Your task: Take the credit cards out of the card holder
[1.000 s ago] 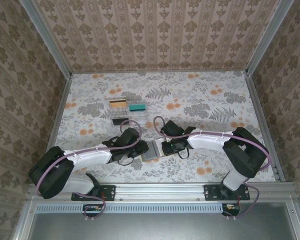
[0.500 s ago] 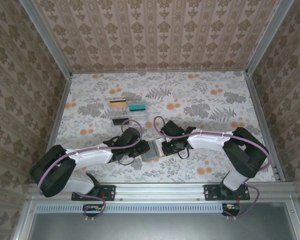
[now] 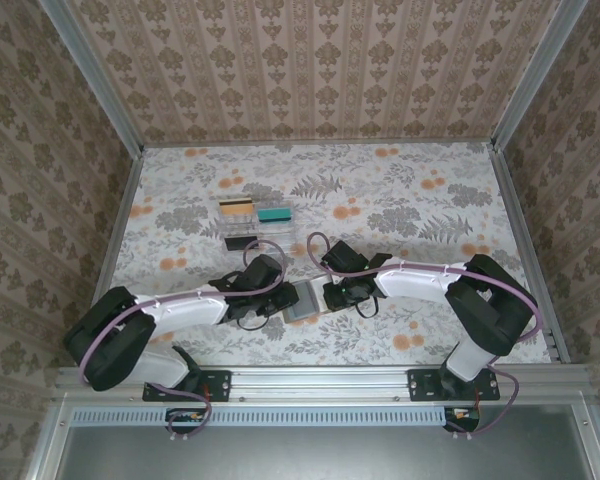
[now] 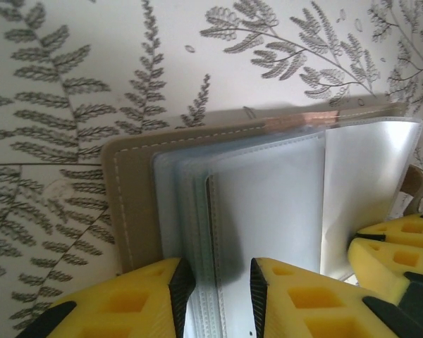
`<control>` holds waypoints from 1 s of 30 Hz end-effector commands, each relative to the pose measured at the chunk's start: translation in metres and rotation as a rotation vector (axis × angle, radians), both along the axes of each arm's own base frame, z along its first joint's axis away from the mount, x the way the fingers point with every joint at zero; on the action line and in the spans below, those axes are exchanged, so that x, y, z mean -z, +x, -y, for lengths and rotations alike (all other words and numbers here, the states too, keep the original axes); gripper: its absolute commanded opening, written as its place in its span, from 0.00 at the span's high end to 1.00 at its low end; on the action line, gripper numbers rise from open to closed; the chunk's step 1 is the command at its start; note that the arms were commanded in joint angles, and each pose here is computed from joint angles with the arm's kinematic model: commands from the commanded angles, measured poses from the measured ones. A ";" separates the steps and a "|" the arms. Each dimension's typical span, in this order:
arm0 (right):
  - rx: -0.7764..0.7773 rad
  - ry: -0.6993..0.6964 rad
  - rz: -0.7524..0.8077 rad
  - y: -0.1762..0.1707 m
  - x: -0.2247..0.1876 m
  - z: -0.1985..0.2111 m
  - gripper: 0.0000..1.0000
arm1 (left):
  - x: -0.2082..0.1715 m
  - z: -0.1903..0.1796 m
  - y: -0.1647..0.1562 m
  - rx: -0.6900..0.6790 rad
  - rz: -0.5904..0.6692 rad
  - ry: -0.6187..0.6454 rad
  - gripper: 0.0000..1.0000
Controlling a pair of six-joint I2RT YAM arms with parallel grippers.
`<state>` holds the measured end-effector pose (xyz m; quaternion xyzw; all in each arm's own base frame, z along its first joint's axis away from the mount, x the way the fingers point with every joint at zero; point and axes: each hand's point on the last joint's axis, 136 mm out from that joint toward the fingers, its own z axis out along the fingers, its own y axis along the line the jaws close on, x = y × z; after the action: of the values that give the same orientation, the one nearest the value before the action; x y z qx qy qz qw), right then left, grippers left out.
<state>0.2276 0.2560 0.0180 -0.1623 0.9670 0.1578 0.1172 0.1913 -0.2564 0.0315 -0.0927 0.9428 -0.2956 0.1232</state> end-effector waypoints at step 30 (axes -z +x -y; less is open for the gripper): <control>0.011 -0.029 -0.029 -0.006 0.014 0.004 0.85 | -0.028 0.013 0.004 0.074 0.085 0.023 0.61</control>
<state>0.2278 0.2563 0.0177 -0.1607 0.9671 0.1585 0.1177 0.1961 -0.2680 0.0621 -0.0547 0.9374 -0.3075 0.1544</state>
